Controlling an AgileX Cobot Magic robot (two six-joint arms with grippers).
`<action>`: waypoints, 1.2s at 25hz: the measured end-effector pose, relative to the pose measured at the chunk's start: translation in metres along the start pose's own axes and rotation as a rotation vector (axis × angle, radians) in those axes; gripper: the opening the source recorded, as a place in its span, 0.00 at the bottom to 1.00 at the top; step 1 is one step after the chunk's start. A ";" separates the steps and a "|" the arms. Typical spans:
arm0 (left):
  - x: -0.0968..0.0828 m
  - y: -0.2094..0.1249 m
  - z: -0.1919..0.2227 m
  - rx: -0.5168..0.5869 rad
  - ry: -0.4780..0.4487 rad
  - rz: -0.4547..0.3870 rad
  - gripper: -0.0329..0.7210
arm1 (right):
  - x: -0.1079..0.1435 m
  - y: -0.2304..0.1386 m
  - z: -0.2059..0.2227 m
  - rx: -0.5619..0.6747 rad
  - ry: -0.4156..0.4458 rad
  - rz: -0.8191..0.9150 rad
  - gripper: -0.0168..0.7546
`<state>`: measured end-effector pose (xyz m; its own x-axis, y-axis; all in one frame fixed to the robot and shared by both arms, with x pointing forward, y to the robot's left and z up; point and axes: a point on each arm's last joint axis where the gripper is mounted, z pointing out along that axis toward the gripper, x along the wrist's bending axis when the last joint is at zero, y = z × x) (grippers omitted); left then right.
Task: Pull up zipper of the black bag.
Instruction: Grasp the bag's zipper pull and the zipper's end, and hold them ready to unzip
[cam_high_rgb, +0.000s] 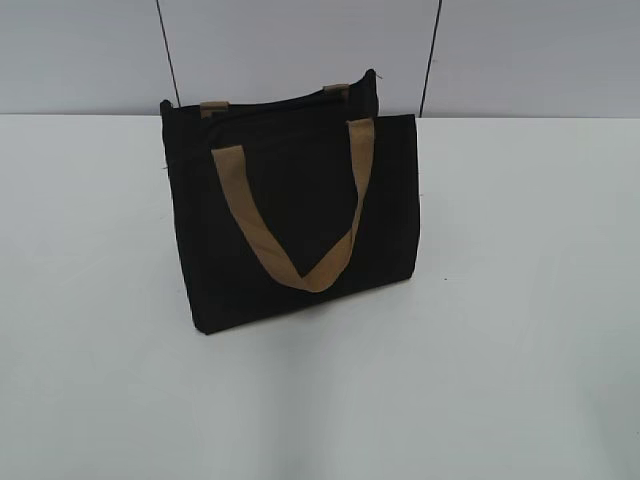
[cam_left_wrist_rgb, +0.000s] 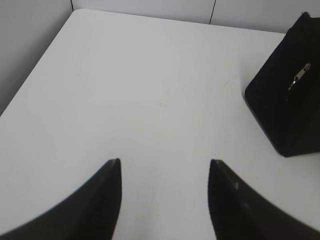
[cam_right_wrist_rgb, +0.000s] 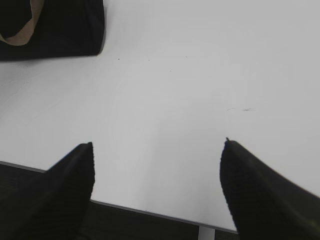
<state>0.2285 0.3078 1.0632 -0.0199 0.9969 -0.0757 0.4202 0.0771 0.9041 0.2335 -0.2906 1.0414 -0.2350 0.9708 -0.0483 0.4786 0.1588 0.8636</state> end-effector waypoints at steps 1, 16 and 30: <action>0.000 0.000 0.000 0.000 0.000 0.000 0.60 | 0.000 0.000 0.000 0.000 0.000 0.000 0.79; 0.000 0.000 0.000 0.000 0.000 0.000 0.60 | 0.000 0.000 0.000 0.000 0.000 0.000 0.79; -0.006 0.044 0.016 -0.157 -0.017 0.037 0.60 | 0.000 0.000 0.000 0.000 0.000 0.000 0.79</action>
<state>0.2616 0.3047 1.0967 0.0093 0.9988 -0.0472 0.2732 0.0429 0.9610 0.2335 -0.2906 1.0414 -0.2350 0.9708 -0.0483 0.4786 0.1588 0.8636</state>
